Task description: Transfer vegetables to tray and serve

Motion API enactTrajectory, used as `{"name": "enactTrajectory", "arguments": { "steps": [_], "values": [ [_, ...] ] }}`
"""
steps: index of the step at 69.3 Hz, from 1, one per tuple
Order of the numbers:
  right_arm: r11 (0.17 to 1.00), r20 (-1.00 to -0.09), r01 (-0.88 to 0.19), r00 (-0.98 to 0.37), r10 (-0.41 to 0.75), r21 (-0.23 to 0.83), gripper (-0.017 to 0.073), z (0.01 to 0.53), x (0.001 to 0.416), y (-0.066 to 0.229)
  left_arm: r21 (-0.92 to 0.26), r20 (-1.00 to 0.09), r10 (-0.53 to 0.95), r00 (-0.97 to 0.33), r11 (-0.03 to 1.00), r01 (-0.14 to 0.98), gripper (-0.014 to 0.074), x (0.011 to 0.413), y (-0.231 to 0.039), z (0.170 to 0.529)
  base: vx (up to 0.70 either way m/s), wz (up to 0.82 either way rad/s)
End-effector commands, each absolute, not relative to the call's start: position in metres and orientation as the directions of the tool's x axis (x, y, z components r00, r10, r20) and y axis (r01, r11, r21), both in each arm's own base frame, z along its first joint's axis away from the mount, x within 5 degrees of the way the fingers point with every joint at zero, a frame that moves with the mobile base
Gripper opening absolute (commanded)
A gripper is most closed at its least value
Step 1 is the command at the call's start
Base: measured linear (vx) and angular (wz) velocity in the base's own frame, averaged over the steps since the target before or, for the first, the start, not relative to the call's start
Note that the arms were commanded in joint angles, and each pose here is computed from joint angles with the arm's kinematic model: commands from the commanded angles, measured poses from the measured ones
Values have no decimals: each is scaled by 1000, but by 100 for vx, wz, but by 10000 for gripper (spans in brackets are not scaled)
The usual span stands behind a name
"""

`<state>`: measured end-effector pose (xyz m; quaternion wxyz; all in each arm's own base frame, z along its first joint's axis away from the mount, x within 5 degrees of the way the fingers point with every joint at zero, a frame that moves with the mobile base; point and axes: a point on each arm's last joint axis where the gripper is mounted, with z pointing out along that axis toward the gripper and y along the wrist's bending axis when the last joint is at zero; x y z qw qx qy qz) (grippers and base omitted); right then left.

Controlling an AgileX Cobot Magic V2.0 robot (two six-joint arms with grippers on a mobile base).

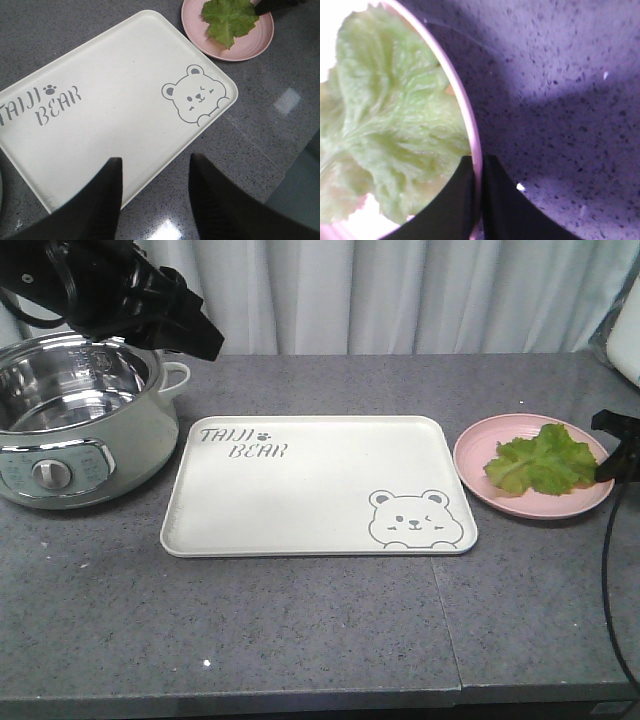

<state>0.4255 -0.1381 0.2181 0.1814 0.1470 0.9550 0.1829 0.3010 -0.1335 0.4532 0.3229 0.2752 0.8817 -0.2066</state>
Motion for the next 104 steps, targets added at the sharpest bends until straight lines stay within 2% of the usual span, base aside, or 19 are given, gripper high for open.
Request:
{"name": "enactTrajectory", "arguments": {
  "steps": [1,11,23,31,39,53,65,73,80,87,94,99,104],
  "values": [
    [884,-431,155,-827,360,441,-8,271,426,-138,-190,-736,314,-600,755,628,297,289,-132,472,0,0],
    [880,-518,101,-776,361,464,-6,309,426,-134,-170,-729,315,-608,776,607,297,290,-129,471,0,0],
    [837,-581,-69,-750,315,542,-6,354,430,-105,-116,-712,314,-628,830,545,297,294,-122,468,0,0],
    [820,-601,-179,-765,232,544,-6,366,435,-65,-64,-703,322,-634,859,507,297,297,-116,467,0,0],
    [800,-611,-274,-779,141,533,-3,365,443,-11,-25,-693,308,-651,893,449,297,299,-109,466,0,0],
    [779,-592,-372,-806,-1,505,-2,336,456,69,49,-684,293,-668,932,359,297,303,-99,465,0,0],
    [789,-565,-409,-819,-97,458,5,302,464,113,75,-647,282,-709,948,308,297,307,-95,451,0,0],
    [820,-573,-419,-808,-139,391,21,293,467,121,77,-593,297,-749,946,314,297,311,-96,426,0,0],
    [823,-575,-425,-804,-152,377,57,292,467,122,75,-574,299,-762,946,315,297,315,-98,410,0,0],
    [825,-574,-441,-799,-180,354,137,291,466,120,53,-574,265,-775,956,288,297,318,-99,399,0,0],
    [831,-562,-445,-802,-202,335,263,289,465,119,47,-574,256,-778,959,281,297,319,-99,396,0,0],
    [843,-552,-433,-808,-207,318,357,291,464,115,44,-572,251,-781,960,277,297,319,-99,396,0,0],
    [868,-547,-405,-813,-199,287,414,296,462,109,35,-572,235,-786,964,264,297,318,-99,395,0,0]
  ]
}}
